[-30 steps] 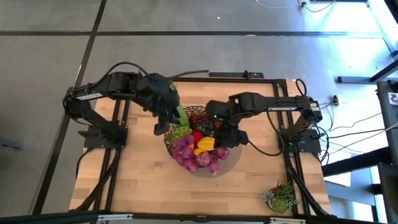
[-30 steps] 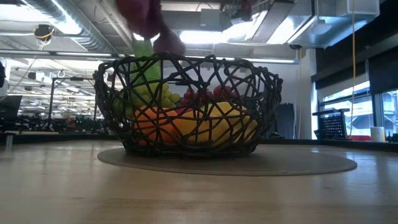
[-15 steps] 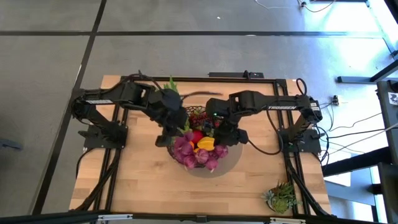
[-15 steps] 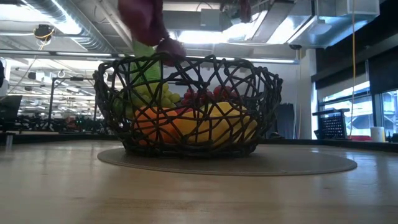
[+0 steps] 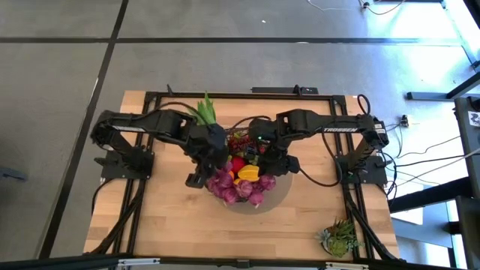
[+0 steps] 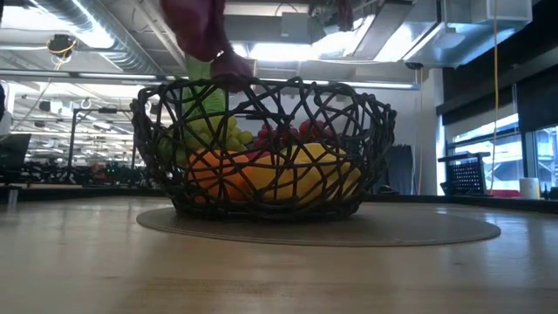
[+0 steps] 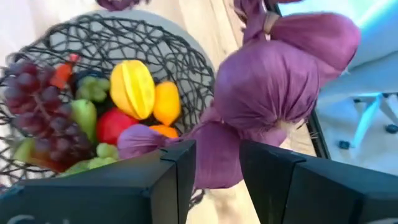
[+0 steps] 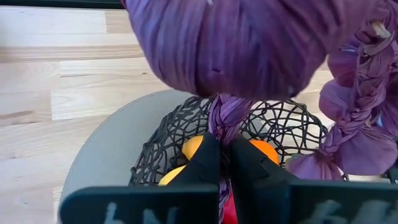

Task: Build produce basket
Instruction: Put the purple garlic into the wire basket

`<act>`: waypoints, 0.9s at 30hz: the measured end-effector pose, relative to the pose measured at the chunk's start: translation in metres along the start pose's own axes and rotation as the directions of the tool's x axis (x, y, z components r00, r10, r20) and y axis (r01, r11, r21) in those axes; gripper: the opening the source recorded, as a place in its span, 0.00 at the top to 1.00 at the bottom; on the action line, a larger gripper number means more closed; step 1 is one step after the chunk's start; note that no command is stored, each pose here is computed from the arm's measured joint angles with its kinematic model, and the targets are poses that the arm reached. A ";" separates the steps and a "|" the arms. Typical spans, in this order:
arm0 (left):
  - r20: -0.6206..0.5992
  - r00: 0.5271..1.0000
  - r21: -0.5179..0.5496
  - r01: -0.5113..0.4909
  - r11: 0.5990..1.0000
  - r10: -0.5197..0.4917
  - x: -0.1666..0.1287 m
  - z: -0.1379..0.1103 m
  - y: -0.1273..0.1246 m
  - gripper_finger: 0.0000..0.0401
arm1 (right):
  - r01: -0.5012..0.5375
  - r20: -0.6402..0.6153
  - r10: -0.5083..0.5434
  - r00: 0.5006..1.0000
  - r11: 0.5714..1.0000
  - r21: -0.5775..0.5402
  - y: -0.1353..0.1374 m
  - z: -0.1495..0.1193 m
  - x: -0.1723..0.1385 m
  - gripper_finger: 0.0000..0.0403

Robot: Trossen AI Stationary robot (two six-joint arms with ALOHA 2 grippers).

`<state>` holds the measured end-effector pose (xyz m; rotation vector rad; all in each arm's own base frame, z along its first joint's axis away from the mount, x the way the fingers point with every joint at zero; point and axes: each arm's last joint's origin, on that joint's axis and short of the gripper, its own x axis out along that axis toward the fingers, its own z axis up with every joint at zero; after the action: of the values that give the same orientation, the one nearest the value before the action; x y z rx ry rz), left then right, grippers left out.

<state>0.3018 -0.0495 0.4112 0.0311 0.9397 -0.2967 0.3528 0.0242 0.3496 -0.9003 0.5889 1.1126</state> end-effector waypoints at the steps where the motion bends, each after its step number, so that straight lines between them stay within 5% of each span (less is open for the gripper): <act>1: -0.005 1.000 0.003 0.014 1.000 -0.014 0.004 0.001 -0.001 0.72 | 0.000 0.000 0.000 1.000 1.000 -0.002 0.000 0.000 0.000 0.99; 14: 0.023 0.973 0.066 0.226 0.972 -0.228 0.029 0.014 -0.007 0.72 | 0.012 -0.048 -0.012 0.999 1.000 0.005 0.000 -0.001 0.000 0.99; 27: 0.082 0.957 0.042 0.276 0.960 -0.279 0.027 0.019 -0.004 0.72 | -0.003 -0.053 0.003 0.999 1.000 0.016 0.001 -0.002 0.000 0.99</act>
<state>0.3306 -0.0624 0.4015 -0.0868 0.8522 -0.5683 0.3514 0.0228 0.3487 -0.9178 0.6421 1.0880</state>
